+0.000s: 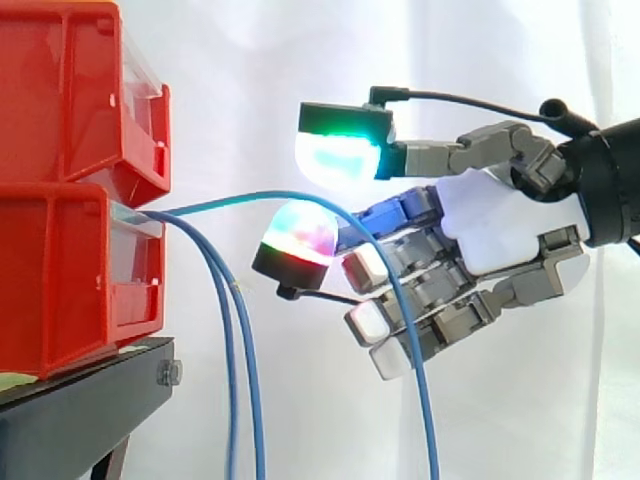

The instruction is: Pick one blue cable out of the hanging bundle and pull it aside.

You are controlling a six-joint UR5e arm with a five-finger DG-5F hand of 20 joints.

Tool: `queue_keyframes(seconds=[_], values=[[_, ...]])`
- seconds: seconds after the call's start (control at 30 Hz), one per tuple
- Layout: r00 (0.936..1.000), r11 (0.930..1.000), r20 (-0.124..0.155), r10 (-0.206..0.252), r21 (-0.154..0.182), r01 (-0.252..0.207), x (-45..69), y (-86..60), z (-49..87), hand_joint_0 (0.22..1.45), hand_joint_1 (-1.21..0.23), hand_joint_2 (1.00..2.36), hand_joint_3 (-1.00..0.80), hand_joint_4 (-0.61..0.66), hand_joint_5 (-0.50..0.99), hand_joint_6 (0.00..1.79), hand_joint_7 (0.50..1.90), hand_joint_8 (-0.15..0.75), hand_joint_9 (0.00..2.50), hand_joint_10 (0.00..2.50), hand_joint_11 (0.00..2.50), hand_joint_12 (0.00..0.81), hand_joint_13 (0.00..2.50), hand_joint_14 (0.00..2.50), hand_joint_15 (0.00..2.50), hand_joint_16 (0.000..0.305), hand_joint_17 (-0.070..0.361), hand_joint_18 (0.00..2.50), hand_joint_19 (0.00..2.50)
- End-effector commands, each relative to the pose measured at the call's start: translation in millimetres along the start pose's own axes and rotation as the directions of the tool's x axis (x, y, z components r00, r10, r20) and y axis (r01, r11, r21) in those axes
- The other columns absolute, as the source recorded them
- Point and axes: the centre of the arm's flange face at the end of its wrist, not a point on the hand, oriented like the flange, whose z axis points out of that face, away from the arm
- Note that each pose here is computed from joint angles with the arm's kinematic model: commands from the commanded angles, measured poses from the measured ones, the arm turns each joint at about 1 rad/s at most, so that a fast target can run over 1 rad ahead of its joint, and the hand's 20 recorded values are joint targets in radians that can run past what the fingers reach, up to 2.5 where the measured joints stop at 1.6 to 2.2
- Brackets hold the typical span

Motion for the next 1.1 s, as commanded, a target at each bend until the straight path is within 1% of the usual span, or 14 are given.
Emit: queue_keyframes(seconds=[0.0,0.03,0.1,0.23,0.3,0.47,0.57,0.63,0.67,0.7,0.73,0.8,0.93,1.07], values=[[1.0,1.0,0.002,-0.006,0.002,0.006,-2.5,5.2,-4.0,0.58,-0.6,1.01,-0.35,0.05,-0.16,0.9,0.76,0.24,1.06,0.02,0.75,0.259,0.96,0.02,0.56,0.048,0.108,0.7,0.48],[0.9999,0.9999,0.002,-0.012,0.002,0.012,-3.2,8.8,-6.7,0.57,-0.6,1.01,-0.37,0.05,-0.16,0.9,0.76,0.235,1.06,0.02,0.74,0.258,0.96,0.02,0.56,0.048,0.108,0.7,0.48],[0.9998,0.9998,0.002,-0.021,0.007,0.021,-3.5,8.3,-7.3,0.55,-0.6,1.01,-0.42,0.06,-0.16,0.9,0.75,0.246,1.06,0.02,0.74,0.265,0.96,0.02,0.56,0.049,0.11,0.71,0.47],[0.9998,0.9998,0.005,-0.021,0.006,0.021,-5.7,8.4,-6.9,0.54,-0.57,1.0,-0.47,0.06,-0.16,0.9,0.74,0.247,1.06,0.02,0.73,0.265,0.96,0.02,0.55,0.05,0.112,0.71,0.47],[0.9998,0.9998,0.01,-0.02,0.008,0.02,-9.1,7.4,-6.0,0.54,-0.57,1.0,-0.45,0.06,-0.16,0.9,0.74,0.249,1.07,0.02,0.73,0.265,0.96,0.02,0.55,0.05,0.112,0.71,0.47],[0.9997,0.9998,0.012,-0.019,0.008,0.019,-11.6,8.3,-6.4,0.56,-0.58,1.01,-0.42,0.05,-0.16,0.9,0.76,0.246,1.06,0.02,0.73,0.261,0.95,0.02,0.56,0.048,0.109,0.7,0.48],[0.9997,0.9998,0.017,-0.017,0.008,0.016,-15.1,8.3,-6.1,0.59,-0.59,1.01,-0.34,0.03,-0.16,0.93,0.76,0.241,1.07,0.02,0.75,0.257,0.96,0.02,0.56,0.047,0.105,0.71,0.47],[0.9997,0.9998,0.018,-0.016,0.008,0.016,-16.3,8.3,-6.0,0.6,-0.62,1.02,-0.25,0.02,-0.15,0.96,0.75,0.243,1.09,0.02,0.78,0.254,0.97,0.02,0.55,0.047,0.105,0.73,0.46],[0.9997,0.9998,0.018,-0.016,0.008,0.016,-16.3,8.3,-6.0,0.6,-0.62,1.02,-0.25,0.02,-0.15,0.97,0.75,0.248,1.1,0.02,0.77,0.255,0.97,0.02,0.55,0.046,0.104,0.74,0.46],[0.9997,0.9999,0.018,-0.016,0.007,0.016,-16.4,9.3,-6.5,0.61,-0.69,1.02,-0.16,-0.01,-0.15,0.97,0.79,0.249,1.11,0.02,0.79,0.254,0.98,0.02,0.56,0.046,0.104,0.74,0.46],[0.9997,0.9999,0.02,-0.015,0.007,0.015,-17.4,9.0,-5.8,0.62,-0.72,1.02,-0.1,-0.05,-0.13,0.97,0.83,0.249,1.13,0.02,0.8,0.252,0.99,0.02,0.56,0.046,0.103,0.75,0.46],[0.9997,0.9999,0.02,-0.015,0.005,0.015,-17.4,9.7,-5.8,0.62,-0.74,1.02,-0.06,-0.07,-0.12,0.97,0.86,0.26,1.15,0.02,0.79,0.259,1.01,0.02,0.56,0.048,0.109,0.78,0.45],[0.9997,0.9999,0.022,-0.013,-0.003,0.013,-19.6,15.0,-6.2,0.63,-0.75,1.02,-0.06,-0.09,-0.12,0.97,0.87,0.264,1.16,0.02,0.78,0.265,1.03,0.02,0.55,0.05,0.112,0.8,0.43],[0.9994,0.9997,0.026,-0.023,0.001,0.023,-22.3,16.0,-7.2,0.63,-0.76,1.02,-0.06,-0.1,-0.12,0.97,0.88,0.263,1.16,0.02,0.76,0.262,1.02,0.02,0.56,0.049,0.111,0.79,0.43]])
